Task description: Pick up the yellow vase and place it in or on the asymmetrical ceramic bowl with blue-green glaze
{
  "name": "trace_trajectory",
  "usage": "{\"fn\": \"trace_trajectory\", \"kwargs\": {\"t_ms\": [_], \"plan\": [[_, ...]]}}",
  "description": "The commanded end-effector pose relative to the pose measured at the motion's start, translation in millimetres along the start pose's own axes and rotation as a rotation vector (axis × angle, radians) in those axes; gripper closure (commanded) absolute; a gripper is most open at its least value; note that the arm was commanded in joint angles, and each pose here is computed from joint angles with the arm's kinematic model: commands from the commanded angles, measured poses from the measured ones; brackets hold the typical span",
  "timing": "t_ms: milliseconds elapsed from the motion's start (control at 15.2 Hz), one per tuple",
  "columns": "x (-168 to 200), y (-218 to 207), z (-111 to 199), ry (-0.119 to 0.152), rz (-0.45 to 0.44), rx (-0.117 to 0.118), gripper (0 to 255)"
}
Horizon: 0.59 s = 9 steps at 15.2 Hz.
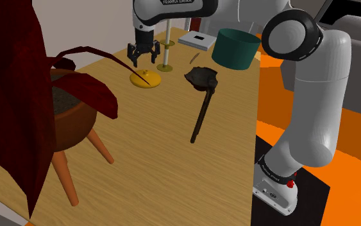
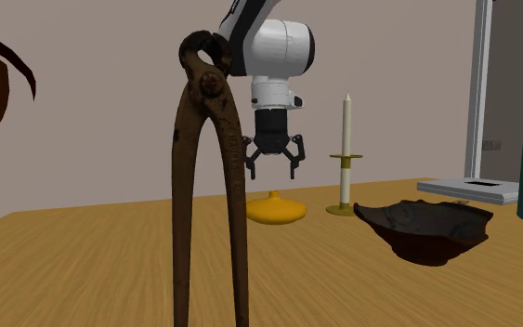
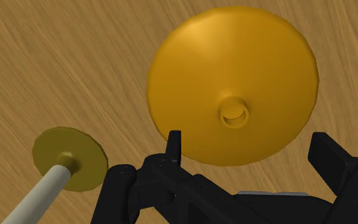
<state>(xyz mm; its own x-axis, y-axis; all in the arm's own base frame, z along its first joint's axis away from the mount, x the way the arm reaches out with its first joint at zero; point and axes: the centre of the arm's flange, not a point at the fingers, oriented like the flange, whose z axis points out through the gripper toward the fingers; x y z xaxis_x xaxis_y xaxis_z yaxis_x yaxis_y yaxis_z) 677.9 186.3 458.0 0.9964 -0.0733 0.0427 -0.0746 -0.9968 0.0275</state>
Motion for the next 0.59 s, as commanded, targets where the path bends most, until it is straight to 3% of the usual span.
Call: {"fn": "trace_trajectory", "kwargs": {"t_ms": [0,528], "plan": [[1,0,11,0.001,0.000,0.000,0],[1,0,24,0.001,0.000,0.000,0]]}}
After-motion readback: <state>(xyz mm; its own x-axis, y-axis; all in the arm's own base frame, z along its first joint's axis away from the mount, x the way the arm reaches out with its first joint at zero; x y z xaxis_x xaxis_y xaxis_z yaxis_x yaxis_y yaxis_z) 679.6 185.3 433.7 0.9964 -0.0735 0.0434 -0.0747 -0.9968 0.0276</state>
